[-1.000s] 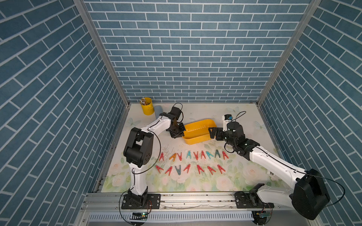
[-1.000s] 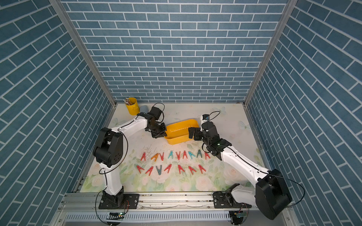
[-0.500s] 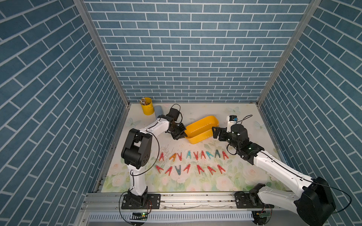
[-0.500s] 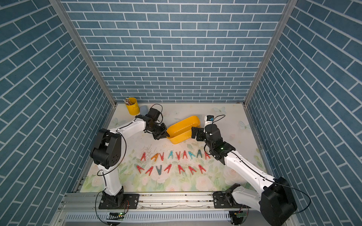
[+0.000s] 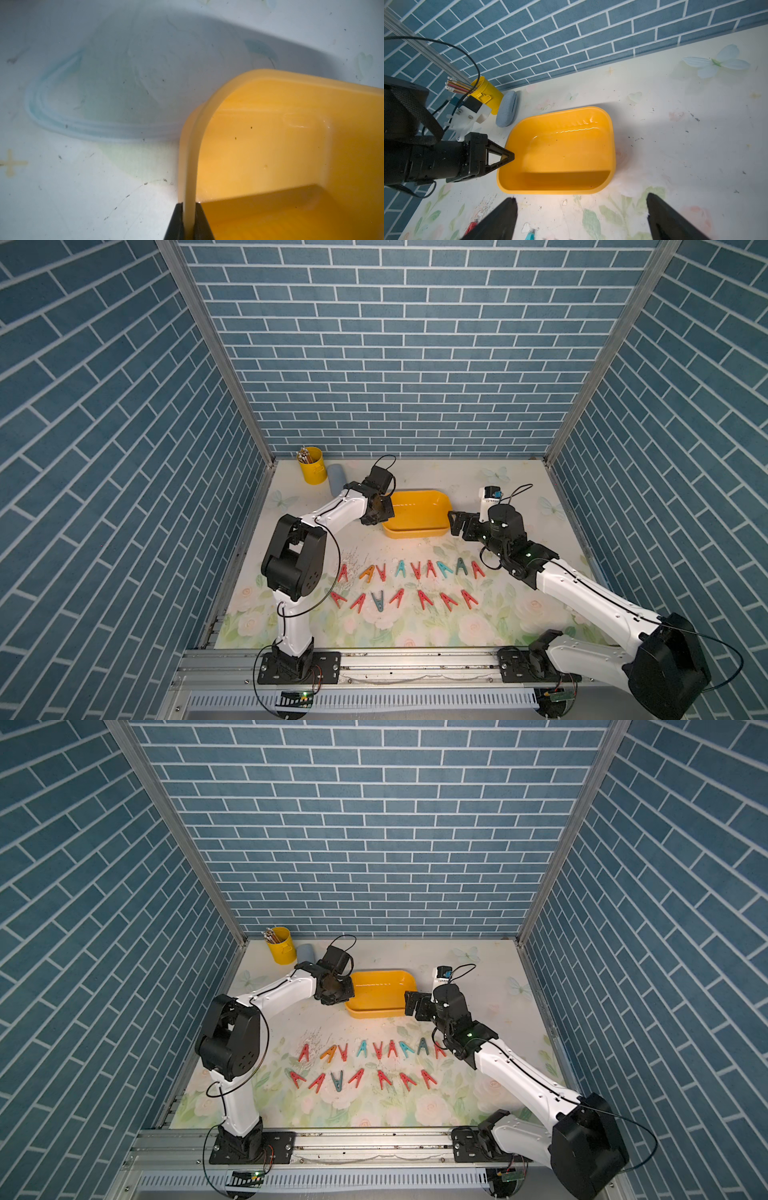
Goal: Take the clothespins out of the storage box
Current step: Adjust the storage box at the center of the board.
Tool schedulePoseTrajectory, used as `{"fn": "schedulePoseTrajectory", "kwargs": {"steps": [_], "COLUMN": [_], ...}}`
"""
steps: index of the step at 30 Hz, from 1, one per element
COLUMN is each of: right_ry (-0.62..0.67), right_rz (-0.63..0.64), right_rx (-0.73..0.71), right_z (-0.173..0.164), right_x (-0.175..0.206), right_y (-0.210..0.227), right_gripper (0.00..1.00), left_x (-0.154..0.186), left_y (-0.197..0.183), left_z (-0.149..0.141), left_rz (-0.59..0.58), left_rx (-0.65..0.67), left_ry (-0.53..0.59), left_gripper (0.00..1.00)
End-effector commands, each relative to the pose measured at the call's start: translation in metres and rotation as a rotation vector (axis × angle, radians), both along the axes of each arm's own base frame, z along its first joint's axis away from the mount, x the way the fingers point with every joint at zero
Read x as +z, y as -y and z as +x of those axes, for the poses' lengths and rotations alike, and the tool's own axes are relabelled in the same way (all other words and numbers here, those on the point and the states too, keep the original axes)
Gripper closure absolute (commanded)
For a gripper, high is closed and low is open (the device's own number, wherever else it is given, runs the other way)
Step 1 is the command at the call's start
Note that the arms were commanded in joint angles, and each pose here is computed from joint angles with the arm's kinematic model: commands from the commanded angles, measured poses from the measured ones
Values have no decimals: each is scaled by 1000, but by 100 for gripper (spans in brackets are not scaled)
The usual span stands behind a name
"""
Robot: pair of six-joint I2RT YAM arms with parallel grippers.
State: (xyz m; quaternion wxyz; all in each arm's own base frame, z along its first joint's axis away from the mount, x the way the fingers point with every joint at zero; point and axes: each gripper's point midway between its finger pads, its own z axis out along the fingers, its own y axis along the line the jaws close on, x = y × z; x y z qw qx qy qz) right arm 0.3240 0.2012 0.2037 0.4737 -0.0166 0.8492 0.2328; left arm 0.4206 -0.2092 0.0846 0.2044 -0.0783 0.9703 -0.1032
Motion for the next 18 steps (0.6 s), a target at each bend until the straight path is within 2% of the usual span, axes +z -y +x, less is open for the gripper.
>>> {"fn": "schedulePoseTrajectory", "kwargs": {"steps": [1, 4, 6, 9, 13, 15, 18], "right_ry": [-15, -22, -26, -25, -15, -9, 11], "right_rz": [11, 5, -1, -15, -64, -101, -162], "right_rx": [1, 0, -5, -21, -62, -103, -179], "right_z": [1, 1, 0, 2, 6, 9, 15], "right_x": [0, -1, -2, -5, -8, -10, -9], "right_y": [-2, -1, 0, 3, 12, 21, 38], "right_gripper": [1, 1, 1, 0, 1, 1, 1], "left_x": [1, -3, -4, 0, 16, 29, 55], "left_y": [-1, 1, 1, 0, 2, 1, -9], "left_z": [15, 15, 15, 16, 18, 18, 18], "left_rz": [93, 108, 113, 123, 105, 95, 103], "left_rx": [-48, -75, -89, -94, -91, -84, -48], "left_ry": [92, 100, 101, 104, 129, 154, 204], "left_gripper": [100, 98, 88, 66, 43, 24, 1]}}
